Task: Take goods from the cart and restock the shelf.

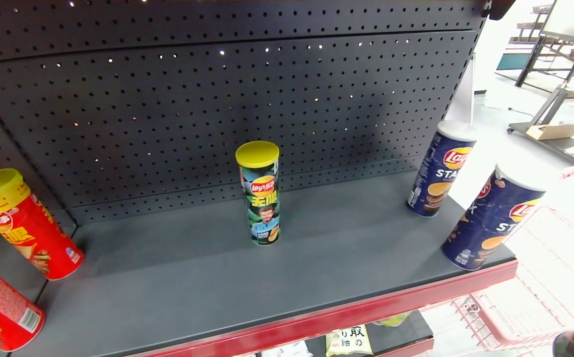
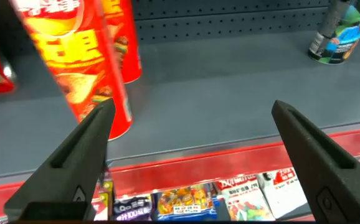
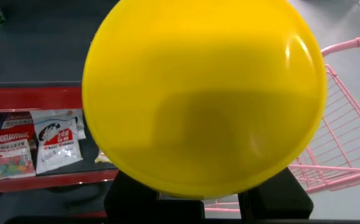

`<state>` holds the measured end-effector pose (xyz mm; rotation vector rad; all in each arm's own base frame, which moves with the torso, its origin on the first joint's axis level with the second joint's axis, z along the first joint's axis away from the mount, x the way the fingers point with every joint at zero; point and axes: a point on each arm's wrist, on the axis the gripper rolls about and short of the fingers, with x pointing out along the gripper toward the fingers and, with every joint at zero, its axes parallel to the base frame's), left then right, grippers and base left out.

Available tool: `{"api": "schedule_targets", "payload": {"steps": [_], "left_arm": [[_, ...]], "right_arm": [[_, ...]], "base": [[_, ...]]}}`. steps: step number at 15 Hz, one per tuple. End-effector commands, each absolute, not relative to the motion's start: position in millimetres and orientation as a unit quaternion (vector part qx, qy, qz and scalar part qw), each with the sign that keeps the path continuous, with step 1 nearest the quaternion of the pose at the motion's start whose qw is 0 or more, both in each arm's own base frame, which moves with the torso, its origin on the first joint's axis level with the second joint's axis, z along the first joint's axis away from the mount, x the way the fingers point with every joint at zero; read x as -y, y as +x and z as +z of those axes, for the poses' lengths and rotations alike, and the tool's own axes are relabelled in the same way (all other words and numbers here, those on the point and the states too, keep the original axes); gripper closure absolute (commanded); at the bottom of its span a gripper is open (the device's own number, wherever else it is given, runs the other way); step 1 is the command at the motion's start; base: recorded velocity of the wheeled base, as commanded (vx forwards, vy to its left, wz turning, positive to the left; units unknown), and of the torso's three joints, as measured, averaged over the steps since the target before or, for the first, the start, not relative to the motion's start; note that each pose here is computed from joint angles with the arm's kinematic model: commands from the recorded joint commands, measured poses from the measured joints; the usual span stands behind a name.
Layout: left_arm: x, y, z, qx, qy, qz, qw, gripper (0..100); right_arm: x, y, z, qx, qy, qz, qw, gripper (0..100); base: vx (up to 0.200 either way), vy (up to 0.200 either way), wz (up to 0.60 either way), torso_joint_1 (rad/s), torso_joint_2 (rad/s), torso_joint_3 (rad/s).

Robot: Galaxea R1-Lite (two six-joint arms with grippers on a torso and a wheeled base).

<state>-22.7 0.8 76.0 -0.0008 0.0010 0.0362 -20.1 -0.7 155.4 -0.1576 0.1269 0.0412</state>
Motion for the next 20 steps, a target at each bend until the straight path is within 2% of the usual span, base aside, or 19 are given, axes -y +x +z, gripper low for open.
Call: {"api": "schedule_targets", "payload": {"steps": [1,5,7,8,10,11,12,13,14,15,16,20], "left_arm": [[-0.8,-22.7,76.0,-0.001,0.000,0.018,1.000,0],[-0.8,-20.3,76.6,-0.016,0.002,0.012,1.000,0],[1.3,-20.9,77.6,-0.011,0.024,-0.033,0.999,0],[2.1,-22.5,86.7,0.000,0.020,-0.054,0.998,0],[4.1,3.2,191.4,-0.011,-0.040,-0.101,0.994,0],[5.0,13.4,207.9,-0.018,-0.045,-0.117,0.992,0],[8.3,35.4,214.3,-0.051,-0.029,-0.164,0.985,0],[12.5,49.9,213.0,-0.069,-0.013,-0.208,0.976,0],[12.5,49.9,213.0,-0.069,-0.013,-0.208,0.976,0],[25.0,87.8,211.8,-0.099,-0.004,-0.263,0.960,0],[34.0,100.6,211.0,-0.098,0.002,-0.294,0.951,0],[53.3,135.1,195.3,-0.143,0.017,-0.327,0.934,0]], "right_arm": [[1.0,-31.9,143.0,-0.031,-0.087,0.024,0.995,100],[0.1,-36.7,131.7,-0.017,-0.085,0.046,0.995,100],[-0.1,-38.7,121.9,-0.012,-0.084,0.046,0.995,100],[-0.1,-38.6,121.5,-0.012,-0.084,0.046,0.995,100],[-0.1,-37.6,119.5,-0.017,-0.083,0.048,0.995,100],[-0.2,-37.3,118.7,-0.016,-0.083,0.047,0.995,100],[-0.2,-37.0,117.9,-0.018,-0.083,0.047,0.995,100],[-0.2,-37.0,117.9,-0.018,-0.082,0.046,0.995,100],[-0.2,-37.0,117.9,-0.018,-0.082,0.046,0.995,100],[-0.2,-36.6,116.6,-0.021,-0.079,0.047,0.996,100],[-0.2,-36.4,116.0,-0.022,-0.078,0.047,0.996,100],[-0.9,-35.9,114.4,-0.027,-0.063,0.062,0.996,100]], "base": [[0.000,0.000,0.00,0.000,0.00,0.000],[0.000,0.000,0.00,0.000,0.00,0.000],[0.000,0.000,0.00,0.000,0.00,0.000],[0.000,0.000,0.00,0.000,0.00,0.000],[0.000,0.000,0.00,0.000,0.00,0.000],[0.000,0.000,0.00,0.000,0.00,0.000],[0.000,0.000,0.00,0.000,0.00,0.000],[0.000,0.000,0.00,0.000,0.00,0.000],[0.000,0.000,0.00,0.000,0.00,0.000],[0.000,0.000,0.00,0.000,0.00,0.000],[0.000,0.000,0.00,0.000,0.00,0.000],[0.000,0.000,0.00,0.000,0.00,0.000]]}}
